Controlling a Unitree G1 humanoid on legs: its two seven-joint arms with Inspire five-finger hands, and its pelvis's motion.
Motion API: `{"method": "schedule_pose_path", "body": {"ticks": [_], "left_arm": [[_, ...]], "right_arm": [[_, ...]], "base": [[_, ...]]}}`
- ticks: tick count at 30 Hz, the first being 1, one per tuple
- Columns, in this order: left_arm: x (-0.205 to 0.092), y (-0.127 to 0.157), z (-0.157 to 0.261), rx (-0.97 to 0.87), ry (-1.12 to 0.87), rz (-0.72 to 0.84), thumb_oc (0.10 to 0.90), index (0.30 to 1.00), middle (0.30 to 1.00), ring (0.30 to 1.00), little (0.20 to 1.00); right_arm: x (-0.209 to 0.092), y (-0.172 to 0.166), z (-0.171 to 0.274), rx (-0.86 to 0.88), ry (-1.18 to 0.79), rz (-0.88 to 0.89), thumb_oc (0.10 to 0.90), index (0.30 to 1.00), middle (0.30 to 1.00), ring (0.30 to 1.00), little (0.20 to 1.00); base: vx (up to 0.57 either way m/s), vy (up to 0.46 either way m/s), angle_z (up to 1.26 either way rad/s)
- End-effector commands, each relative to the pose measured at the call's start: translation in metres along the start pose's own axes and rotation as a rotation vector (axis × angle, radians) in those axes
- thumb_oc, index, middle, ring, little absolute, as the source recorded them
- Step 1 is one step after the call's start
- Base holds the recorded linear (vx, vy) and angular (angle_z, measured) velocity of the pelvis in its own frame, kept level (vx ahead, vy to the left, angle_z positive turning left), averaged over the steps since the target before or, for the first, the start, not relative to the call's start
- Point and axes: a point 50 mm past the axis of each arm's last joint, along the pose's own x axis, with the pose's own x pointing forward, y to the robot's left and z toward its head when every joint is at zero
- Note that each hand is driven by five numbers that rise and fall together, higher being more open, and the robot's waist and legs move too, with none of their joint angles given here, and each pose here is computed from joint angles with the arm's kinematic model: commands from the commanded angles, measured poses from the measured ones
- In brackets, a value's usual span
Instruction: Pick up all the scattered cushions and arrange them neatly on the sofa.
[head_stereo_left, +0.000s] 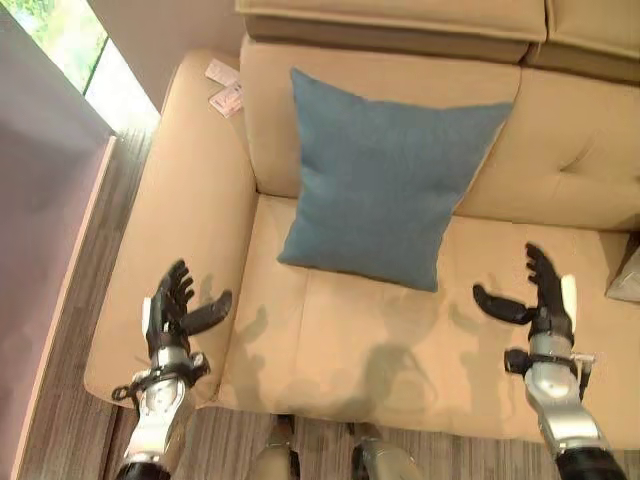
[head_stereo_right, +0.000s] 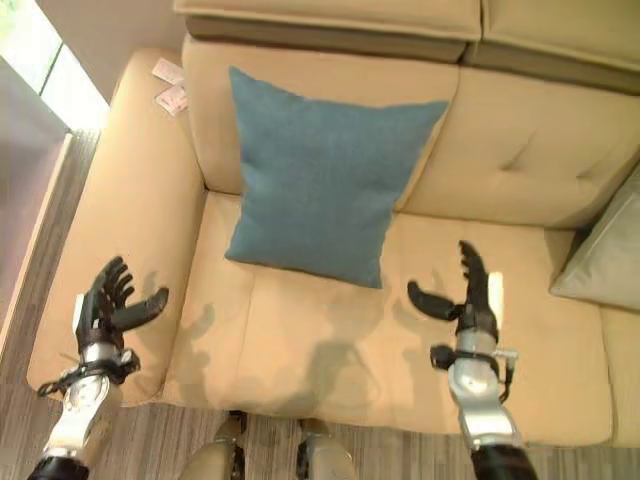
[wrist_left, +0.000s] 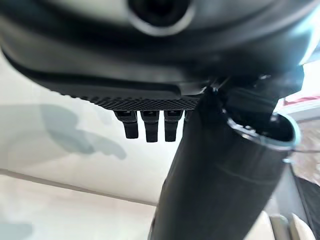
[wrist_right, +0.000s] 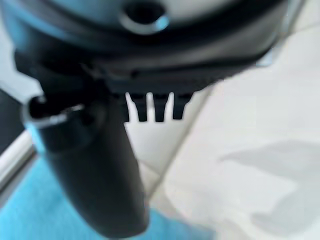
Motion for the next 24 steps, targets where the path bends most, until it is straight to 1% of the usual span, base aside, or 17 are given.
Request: {"method": "schedule_pose_path", "body": {"ticks": [1, 3, 6, 7, 8, 10, 11, 14, 16, 21, 23, 24], "left_arm": [[0.013, 0.002, 0.01, 0.044, -0.051, -0.071, 0.8, 0.9, 0.9, 0.9, 0.9], [0.003, 0.009, -0.011, 0.064, 0.049, -0.08, 0.8, 0.9, 0.9, 0.9, 0.9], [-0.011, 0.017, -0.035, 0.143, 0.164, -0.102, 0.8, 0.9, 0.9, 0.9, 0.9], [-0.015, 0.02, -0.042, 0.181, 0.194, -0.109, 0.8, 0.9, 0.9, 0.9, 0.9], [-0.023, 0.022, -0.057, 0.265, 0.261, -0.139, 0.8, 0.9, 0.9, 0.9, 0.9], [-0.03, 0.026, -0.071, 0.318, 0.33, -0.146, 0.8, 0.9, 0.9, 0.9, 0.9], [-0.039, 0.03, -0.084, 0.369, 0.396, -0.153, 0.8, 0.9, 0.9, 0.9, 0.9], [-0.052, 0.038, -0.102, 0.397, 0.497, -0.137, 0.8, 0.9, 0.9, 0.9, 0.9], [-0.064, 0.045, -0.119, 0.42, 0.593, -0.089, 0.8, 0.9, 0.9, 0.9, 0.9], [-0.063, 0.042, -0.126, 0.434, 0.635, -0.07, 0.8, 0.9, 0.9, 0.9, 0.9], [-0.066, 0.04, -0.131, 0.439, 0.663, -0.069, 0.8, 0.9, 0.9, 0.9, 0.9], [-0.07, 0.04, -0.136, 0.444, 0.691, -0.067, 0.8, 0.9, 0.9, 0.9, 0.9]], "right_arm": [[0.002, -0.002, 0.002, -0.051, -0.05, 0.065, 0.8, 0.9, 0.9, 0.9, 0.9], [-0.011, 0.005, -0.016, -0.055, 0.023, 0.111, 0.8, 0.9, 0.9, 0.9, 0.9], [-0.029, 0.018, -0.037, -0.045, 0.113, 0.178, 0.8, 0.9, 0.9, 0.9, 0.9], [-0.033, 0.022, -0.043, -0.049, 0.141, 0.2, 0.8, 0.9, 0.9, 0.9, 0.9], [-0.042, 0.029, -0.054, -0.062, 0.19, 0.244, 0.8, 0.9, 0.9, 0.9, 0.9], [-0.051, 0.035, -0.066, -0.076, 0.241, 0.283, 0.8, 0.9, 0.9, 0.9, 0.9], [-0.06, 0.039, -0.078, -0.105, 0.297, 0.32, 0.8, 0.9, 0.9, 0.9, 0.9], [-0.074, 0.044, -0.094, -0.127, 0.375, 0.366, 0.8, 0.9, 0.9, 0.9, 0.9], [-0.086, 0.051, -0.106, -0.132, 0.441, 0.395, 0.8, 0.9, 0.9, 0.9, 0.9], [-0.087, 0.054, -0.116, -0.167, 0.502, 0.405, 0.8, 0.9, 0.9, 0.9, 0.9], [-0.087, 0.054, -0.119, -0.185, 0.524, 0.401, 0.8, 0.9, 0.9, 0.9, 0.9], [-0.091, 0.053, -0.125, -0.182, 0.563, 0.39, 0.8, 0.9, 0.9, 0.9, 0.9]], "base": [[0.01, 0.024, 0.03], [0.0, 0.026, 0.14], [-0.02, 0.022, 0.08], [-0.08, 0.023, 0.03], [-0.07, 0.018, 0.04], [-0.06, -0.001, -0.01], [-0.05, -0.023, -0.05], [-0.03, -0.045, -0.02], [-0.13, -0.086, 0.0], [-0.28, -0.013, 0.12], [-0.29, 0.054, 0.4], [-0.27, 0.229, 0.22]]}}
